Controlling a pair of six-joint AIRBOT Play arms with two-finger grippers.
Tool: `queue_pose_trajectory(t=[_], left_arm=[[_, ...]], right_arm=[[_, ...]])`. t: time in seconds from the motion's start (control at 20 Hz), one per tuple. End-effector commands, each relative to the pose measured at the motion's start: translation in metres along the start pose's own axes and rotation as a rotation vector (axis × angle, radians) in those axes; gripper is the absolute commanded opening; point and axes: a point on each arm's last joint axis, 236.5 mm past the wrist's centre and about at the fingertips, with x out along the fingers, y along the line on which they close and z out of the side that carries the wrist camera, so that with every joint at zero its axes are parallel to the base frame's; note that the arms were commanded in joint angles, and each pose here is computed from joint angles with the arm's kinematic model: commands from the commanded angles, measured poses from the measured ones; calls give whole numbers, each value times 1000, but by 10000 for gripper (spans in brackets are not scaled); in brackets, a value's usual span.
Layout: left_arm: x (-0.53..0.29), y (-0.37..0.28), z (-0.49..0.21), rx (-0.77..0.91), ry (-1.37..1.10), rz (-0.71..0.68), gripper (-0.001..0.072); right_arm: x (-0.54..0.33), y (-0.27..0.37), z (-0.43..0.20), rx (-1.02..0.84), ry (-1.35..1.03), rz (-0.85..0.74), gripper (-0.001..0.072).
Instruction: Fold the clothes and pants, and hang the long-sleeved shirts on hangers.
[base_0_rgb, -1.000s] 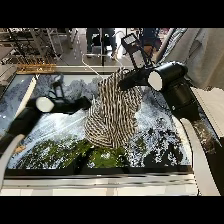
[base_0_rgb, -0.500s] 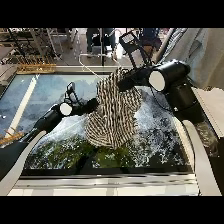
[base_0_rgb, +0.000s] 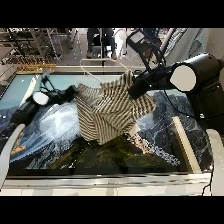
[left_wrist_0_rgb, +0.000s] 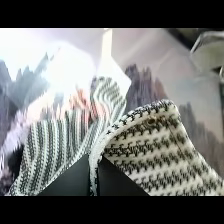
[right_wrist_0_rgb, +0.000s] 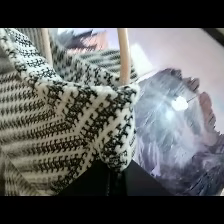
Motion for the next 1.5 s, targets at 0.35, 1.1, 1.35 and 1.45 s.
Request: queue_pose_trajectory(t=[0.35, 1.1, 1.35, 1.45], left_arm=[[-19, -25, 53, 44, 33, -77, 22], [-116, -149, 18, 491, 103, -446, 23], [-88, -155, -89, 647, 384, -428, 22], [-73, -159, -129, 704, 446, -415, 134]], right_arm=[[0, 30, -33, -189, 128, 137, 36], [107, -12, -131, 40, 531, -117, 35], [69, -40, -85, 380, 366, -157, 35], [35, -47, -72, 406, 331, -166, 37]])
